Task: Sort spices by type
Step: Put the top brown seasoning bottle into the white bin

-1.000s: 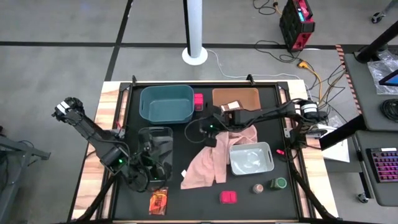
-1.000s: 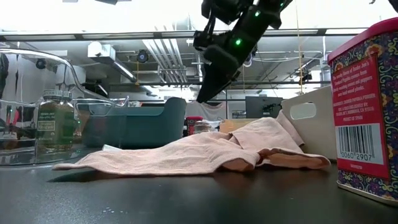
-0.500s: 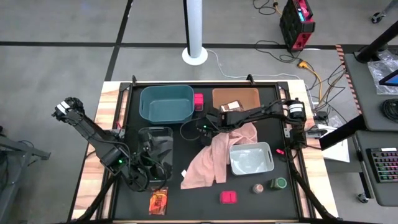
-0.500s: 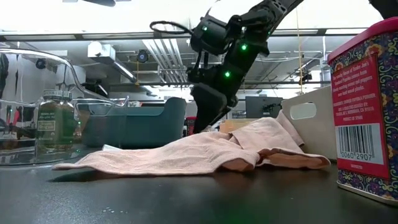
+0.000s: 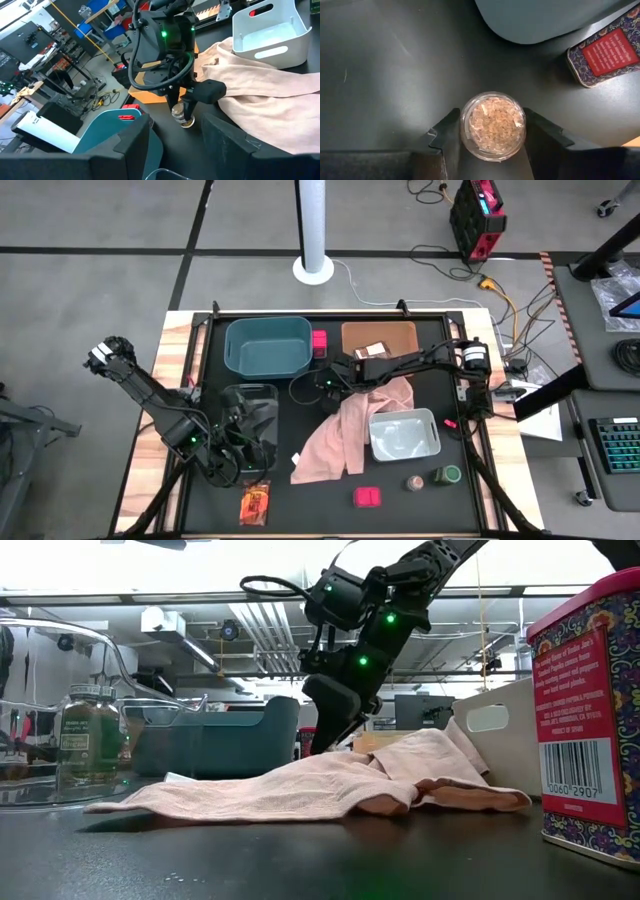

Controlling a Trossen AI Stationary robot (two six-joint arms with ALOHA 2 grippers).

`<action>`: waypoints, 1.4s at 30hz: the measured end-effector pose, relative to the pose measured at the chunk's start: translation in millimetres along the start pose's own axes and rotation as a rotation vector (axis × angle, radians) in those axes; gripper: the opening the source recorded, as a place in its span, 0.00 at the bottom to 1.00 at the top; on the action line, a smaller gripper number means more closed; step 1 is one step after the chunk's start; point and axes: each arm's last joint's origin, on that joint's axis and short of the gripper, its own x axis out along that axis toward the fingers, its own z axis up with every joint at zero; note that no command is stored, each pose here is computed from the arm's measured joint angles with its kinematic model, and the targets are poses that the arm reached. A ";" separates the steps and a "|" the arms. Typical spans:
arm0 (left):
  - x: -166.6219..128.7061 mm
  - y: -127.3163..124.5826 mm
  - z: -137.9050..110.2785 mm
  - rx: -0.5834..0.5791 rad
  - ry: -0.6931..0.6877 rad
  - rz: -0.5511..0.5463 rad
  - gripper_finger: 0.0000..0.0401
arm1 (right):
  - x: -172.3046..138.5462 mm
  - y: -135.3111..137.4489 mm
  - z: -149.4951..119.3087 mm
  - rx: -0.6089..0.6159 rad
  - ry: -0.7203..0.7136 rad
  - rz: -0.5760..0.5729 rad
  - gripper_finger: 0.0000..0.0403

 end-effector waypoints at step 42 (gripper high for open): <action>0.1 -0.5 0.4 -0.029 -0.002 -0.002 0.41 | -212.9 65.7 -96.8 0.039 0.072 0.266 0.41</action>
